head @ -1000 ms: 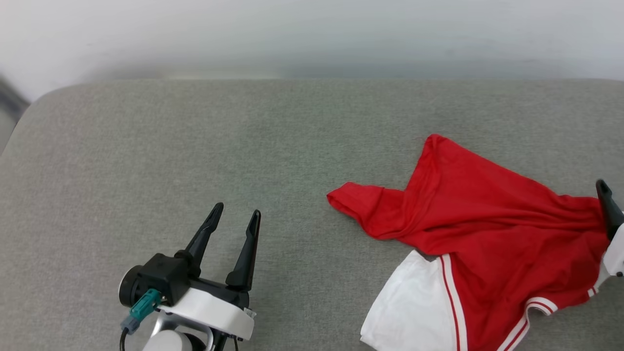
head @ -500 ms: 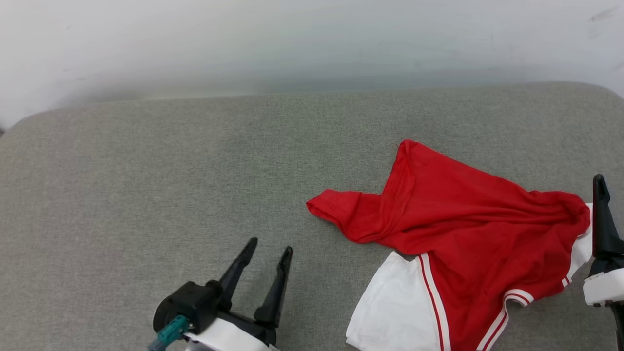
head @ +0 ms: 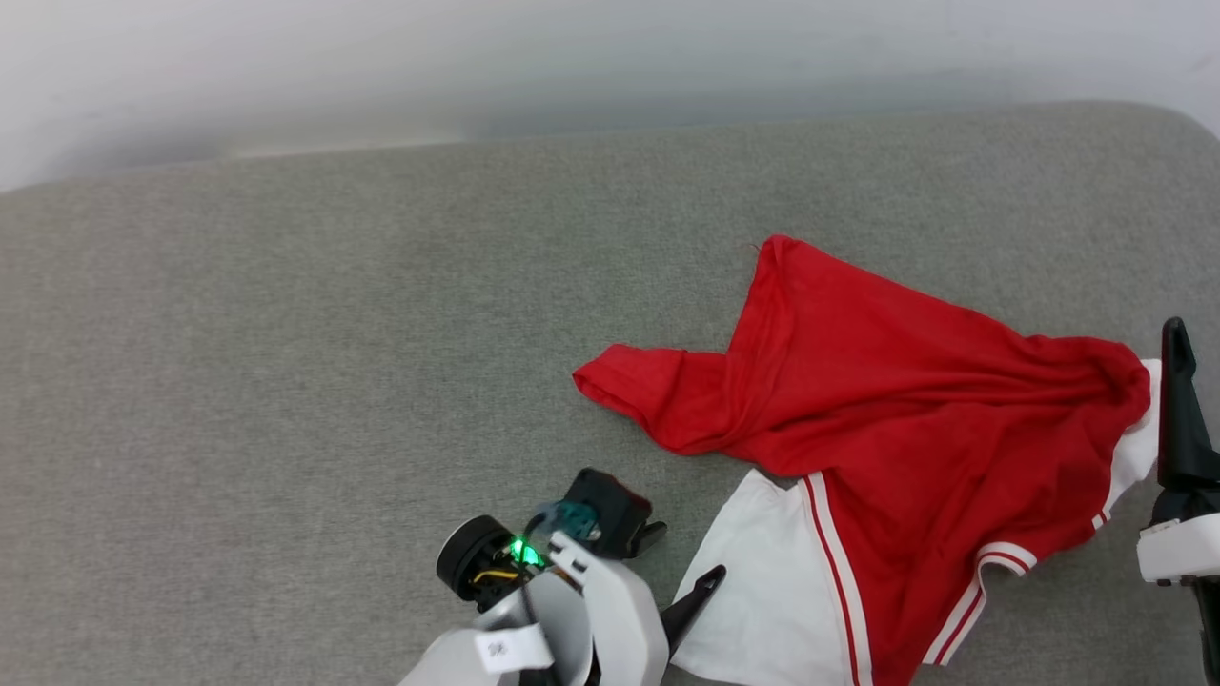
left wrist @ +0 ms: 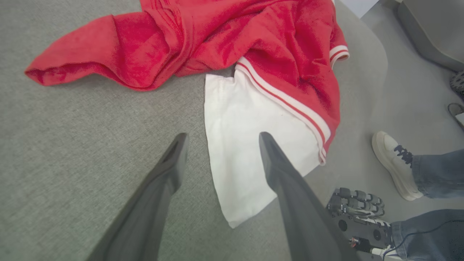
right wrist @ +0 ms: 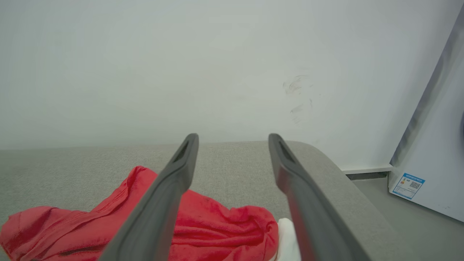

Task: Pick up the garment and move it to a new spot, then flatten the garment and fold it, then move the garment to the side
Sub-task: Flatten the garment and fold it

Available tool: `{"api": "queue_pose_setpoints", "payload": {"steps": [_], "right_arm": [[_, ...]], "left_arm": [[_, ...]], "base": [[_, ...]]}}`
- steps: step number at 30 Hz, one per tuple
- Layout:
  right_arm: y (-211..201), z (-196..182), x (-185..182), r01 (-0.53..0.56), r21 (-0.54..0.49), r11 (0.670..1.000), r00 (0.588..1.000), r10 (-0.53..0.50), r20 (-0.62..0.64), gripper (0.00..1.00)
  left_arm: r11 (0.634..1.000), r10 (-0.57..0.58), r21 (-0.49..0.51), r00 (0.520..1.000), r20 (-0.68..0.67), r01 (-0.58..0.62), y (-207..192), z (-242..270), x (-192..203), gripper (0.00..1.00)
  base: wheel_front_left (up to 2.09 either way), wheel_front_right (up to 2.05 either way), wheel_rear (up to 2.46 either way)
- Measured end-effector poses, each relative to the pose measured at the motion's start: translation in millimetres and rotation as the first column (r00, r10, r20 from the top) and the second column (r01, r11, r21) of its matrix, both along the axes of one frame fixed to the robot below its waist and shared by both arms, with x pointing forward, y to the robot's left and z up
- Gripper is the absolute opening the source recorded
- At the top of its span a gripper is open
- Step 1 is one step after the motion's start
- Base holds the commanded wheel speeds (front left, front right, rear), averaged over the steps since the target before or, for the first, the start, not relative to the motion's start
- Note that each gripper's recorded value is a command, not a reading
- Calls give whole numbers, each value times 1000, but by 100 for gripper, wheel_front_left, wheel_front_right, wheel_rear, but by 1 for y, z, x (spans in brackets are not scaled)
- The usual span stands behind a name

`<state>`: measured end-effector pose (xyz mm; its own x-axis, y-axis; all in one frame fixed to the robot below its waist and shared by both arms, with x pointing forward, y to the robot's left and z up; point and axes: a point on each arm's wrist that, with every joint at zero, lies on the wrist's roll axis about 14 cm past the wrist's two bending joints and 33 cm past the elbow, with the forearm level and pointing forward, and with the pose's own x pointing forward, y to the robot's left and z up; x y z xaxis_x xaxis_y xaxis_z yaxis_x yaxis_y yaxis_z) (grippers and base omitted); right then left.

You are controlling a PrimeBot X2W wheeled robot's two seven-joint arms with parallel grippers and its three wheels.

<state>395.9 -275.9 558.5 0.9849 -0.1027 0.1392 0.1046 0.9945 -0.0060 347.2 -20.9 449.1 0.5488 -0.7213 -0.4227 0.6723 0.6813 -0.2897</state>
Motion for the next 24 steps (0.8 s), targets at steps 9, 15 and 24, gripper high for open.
{"api": "queue_pose_setpoints", "payload": {"steps": [9,15,24], "right_arm": [[-4,-19,5,20,-11,1000,999,-21,-50,100],[-12,-32,4,41,-14,999,996,-42,-81,100],[-5,-35,9,12,-16,1000,996,-14,-86,100]], "left_arm": [[972,-136,166,977,-167,164,-29,-44,4,100],[943,-164,256,967,-197,212,-32,-67,12,100],[981,-19,189,986,-168,51,-17,-67,36,0]], "base": [[0,0,0],[0,0,0],[0,0,0]]}}
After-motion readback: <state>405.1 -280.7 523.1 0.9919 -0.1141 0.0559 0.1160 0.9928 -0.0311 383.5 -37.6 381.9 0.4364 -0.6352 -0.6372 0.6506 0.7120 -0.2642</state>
